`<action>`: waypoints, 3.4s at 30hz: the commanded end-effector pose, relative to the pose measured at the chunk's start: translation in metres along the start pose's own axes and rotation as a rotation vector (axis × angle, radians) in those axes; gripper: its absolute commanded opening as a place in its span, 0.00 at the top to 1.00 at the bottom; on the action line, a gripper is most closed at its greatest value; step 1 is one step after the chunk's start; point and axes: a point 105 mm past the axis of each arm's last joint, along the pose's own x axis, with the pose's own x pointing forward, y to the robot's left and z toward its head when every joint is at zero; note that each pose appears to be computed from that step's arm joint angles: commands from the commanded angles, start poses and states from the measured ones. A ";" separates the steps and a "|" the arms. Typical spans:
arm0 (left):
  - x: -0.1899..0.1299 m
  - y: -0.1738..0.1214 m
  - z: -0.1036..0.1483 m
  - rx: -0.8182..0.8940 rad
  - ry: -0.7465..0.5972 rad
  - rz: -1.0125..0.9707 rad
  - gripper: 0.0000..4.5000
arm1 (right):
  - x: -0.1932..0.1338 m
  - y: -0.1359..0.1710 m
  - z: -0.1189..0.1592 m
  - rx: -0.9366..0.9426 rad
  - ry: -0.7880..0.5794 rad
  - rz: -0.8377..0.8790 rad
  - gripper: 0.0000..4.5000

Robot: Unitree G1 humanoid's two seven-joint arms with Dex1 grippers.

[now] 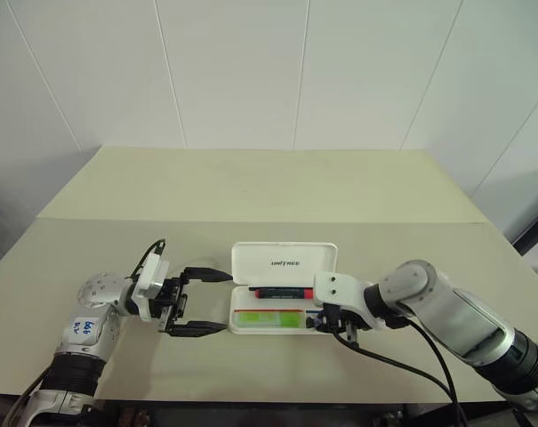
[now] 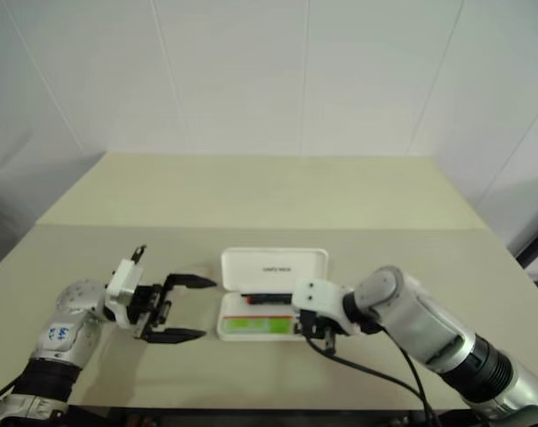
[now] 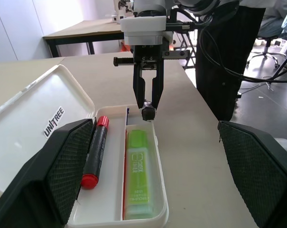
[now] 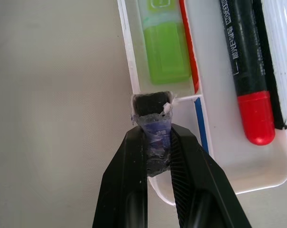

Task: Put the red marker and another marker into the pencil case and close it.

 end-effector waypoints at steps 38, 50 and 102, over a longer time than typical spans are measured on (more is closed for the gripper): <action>-0.005 0.004 0.007 0.021 0.006 -0.006 0.00 | -0.034 -0.023 0.035 0.035 -0.331 -0.174 0.01; -0.001 0.041 0.005 0.060 0.039 0.142 0.00 | -0.088 -0.023 0.046 -0.043 -0.843 -0.459 0.01; -0.008 0.126 0.011 -0.056 0.086 0.349 1.00 | -0.113 -0.023 -0.039 0.023 -0.850 -0.269 0.00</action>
